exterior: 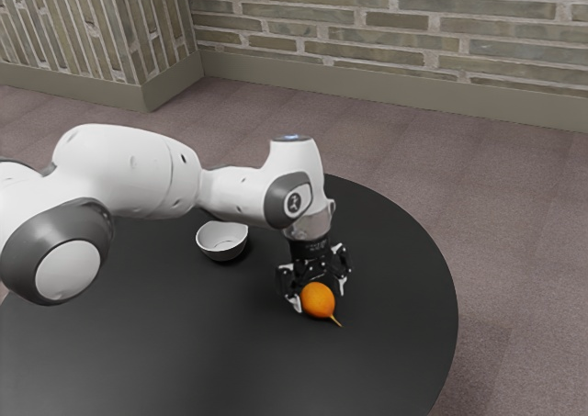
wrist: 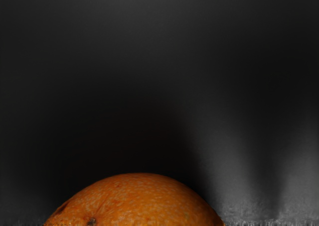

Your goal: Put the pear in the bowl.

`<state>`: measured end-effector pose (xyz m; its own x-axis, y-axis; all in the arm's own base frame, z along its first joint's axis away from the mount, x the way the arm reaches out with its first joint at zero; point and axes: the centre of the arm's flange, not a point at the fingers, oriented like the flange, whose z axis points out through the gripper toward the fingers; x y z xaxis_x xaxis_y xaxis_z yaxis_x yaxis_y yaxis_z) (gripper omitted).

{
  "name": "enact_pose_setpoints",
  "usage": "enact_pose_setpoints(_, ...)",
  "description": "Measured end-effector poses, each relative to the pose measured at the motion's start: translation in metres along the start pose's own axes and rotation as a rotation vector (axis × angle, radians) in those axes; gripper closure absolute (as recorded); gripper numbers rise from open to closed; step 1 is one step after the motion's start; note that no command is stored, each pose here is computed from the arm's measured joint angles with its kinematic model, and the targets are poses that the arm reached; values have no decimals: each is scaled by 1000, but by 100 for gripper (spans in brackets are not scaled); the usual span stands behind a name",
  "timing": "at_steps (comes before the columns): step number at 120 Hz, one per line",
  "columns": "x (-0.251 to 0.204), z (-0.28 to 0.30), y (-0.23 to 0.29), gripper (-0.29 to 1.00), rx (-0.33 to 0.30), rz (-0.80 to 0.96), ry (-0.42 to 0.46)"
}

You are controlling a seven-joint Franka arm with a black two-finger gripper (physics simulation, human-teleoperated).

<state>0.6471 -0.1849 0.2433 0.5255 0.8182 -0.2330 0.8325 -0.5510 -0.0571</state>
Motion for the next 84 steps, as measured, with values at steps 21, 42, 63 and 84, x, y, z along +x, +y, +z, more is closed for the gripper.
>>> enact_pose_setpoints(21, -1, 1, 0, 2, -6, 0, 2)
enact_pose_setpoints(42, 0, 0, 1, 17, -10, -5, 5)
enact_pose_setpoints(63, -1, -4, 1, 26, -15, -6, 7)
enact_pose_setpoints(84, -4, -14, 0, 39, -18, -5, 10)
